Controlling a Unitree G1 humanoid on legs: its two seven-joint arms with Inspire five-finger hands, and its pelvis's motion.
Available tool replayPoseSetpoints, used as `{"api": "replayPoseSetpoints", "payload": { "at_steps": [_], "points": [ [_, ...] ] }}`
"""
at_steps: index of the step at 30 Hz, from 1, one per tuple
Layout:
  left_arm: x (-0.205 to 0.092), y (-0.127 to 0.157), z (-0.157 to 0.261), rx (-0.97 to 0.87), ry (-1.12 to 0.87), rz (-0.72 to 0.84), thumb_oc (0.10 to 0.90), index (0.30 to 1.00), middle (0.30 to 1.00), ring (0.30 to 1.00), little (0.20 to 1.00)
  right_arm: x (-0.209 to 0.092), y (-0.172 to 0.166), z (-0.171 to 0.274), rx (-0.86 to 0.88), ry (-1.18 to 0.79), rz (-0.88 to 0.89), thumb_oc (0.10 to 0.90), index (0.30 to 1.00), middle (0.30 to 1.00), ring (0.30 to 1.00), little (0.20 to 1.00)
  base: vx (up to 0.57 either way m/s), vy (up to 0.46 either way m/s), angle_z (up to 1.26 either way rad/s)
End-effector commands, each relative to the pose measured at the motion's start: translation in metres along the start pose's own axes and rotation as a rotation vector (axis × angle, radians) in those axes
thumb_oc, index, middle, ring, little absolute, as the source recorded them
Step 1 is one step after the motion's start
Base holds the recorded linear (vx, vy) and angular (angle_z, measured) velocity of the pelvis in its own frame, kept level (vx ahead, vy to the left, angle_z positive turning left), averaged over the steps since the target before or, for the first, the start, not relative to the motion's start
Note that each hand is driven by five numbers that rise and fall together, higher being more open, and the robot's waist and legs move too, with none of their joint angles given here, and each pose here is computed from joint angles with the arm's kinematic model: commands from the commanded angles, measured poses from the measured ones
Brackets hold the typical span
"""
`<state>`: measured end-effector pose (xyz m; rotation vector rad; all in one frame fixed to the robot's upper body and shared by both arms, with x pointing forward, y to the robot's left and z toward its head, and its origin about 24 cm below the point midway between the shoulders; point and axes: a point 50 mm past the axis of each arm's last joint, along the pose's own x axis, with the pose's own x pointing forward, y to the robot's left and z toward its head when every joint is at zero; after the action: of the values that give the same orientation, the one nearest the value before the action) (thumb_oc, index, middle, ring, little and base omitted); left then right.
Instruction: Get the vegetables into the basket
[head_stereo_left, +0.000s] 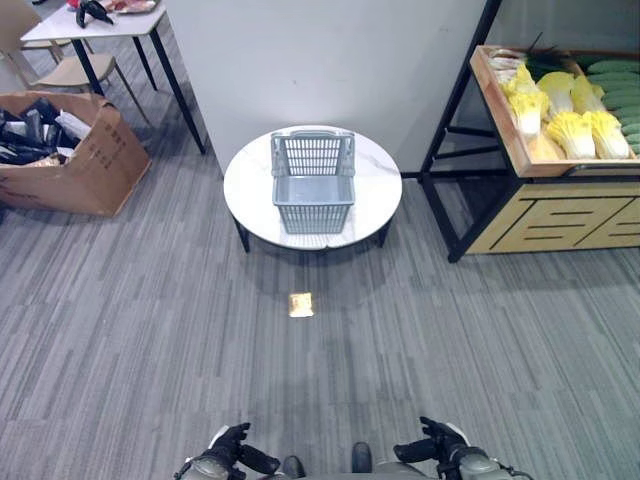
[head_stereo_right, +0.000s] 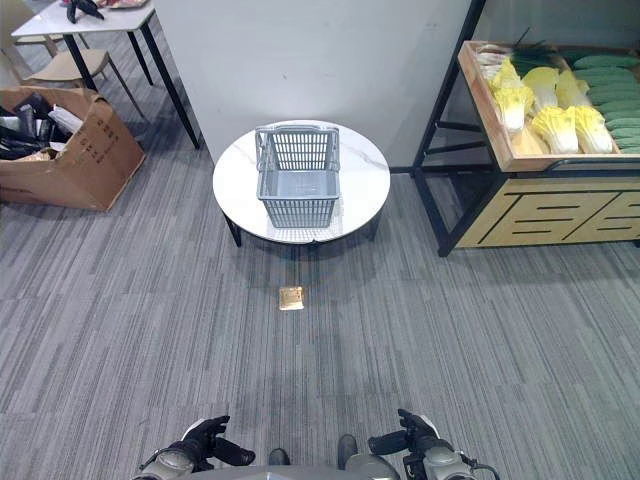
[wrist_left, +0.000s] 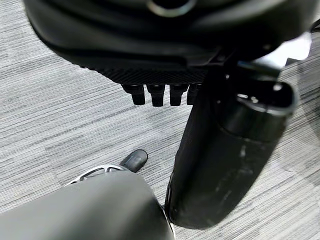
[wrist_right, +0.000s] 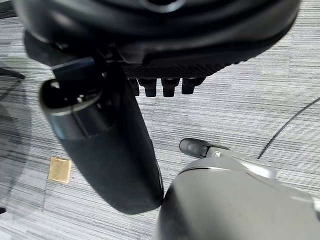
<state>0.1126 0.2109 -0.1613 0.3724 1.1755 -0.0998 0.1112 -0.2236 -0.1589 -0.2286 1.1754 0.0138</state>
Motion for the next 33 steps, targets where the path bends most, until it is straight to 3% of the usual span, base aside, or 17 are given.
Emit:
{"api": "replayPoseSetpoints", "payload": {
  "at_steps": [1, 15, 24, 33],
  "points": [
    [0.001, -0.001, 0.001, 0.014, 0.003, -0.001, 0.9, 1.0, 1.0, 1.0, 1.0, -0.002, -0.012, -0.014, -0.023, 0.083, -0.034, 0.9, 1.0, 1.0, 1.0, 1.0, -0.01, 0.059, -0.07],
    [0.001, 0.012, 0.003, -0.003, 0.009, 0.05, 0.9, 1.0, 1.0, 1.0, 1.0, 0.0, -0.008, 0.0, 0.035, 0.025, -0.033, 0.9, 1.0, 1.0, 1.0, 1.0, 0.18, 0.012, 0.12],
    [0.0, -0.005, -0.005, -0.003, 0.05, 0.005, 0.9, 1.0, 1.0, 1.0, 1.0, -0.006, -0.021, -0.029, 0.031, 0.102, -0.053, 0.9, 1.0, 1.0, 1.0, 1.0, 0.26, -0.14, 0.49],
    [0.002, -0.006, 0.009, 0.0, 0.008, 0.004, 0.9, 1.0, 1.0, 1.0, 1.0, -0.006, -0.033, -0.017, 0.016, 0.058, -0.072, 0.9, 1.0, 1.0, 1.0, 1.0, 0.21, -0.205, 0.1]
  ]
}}
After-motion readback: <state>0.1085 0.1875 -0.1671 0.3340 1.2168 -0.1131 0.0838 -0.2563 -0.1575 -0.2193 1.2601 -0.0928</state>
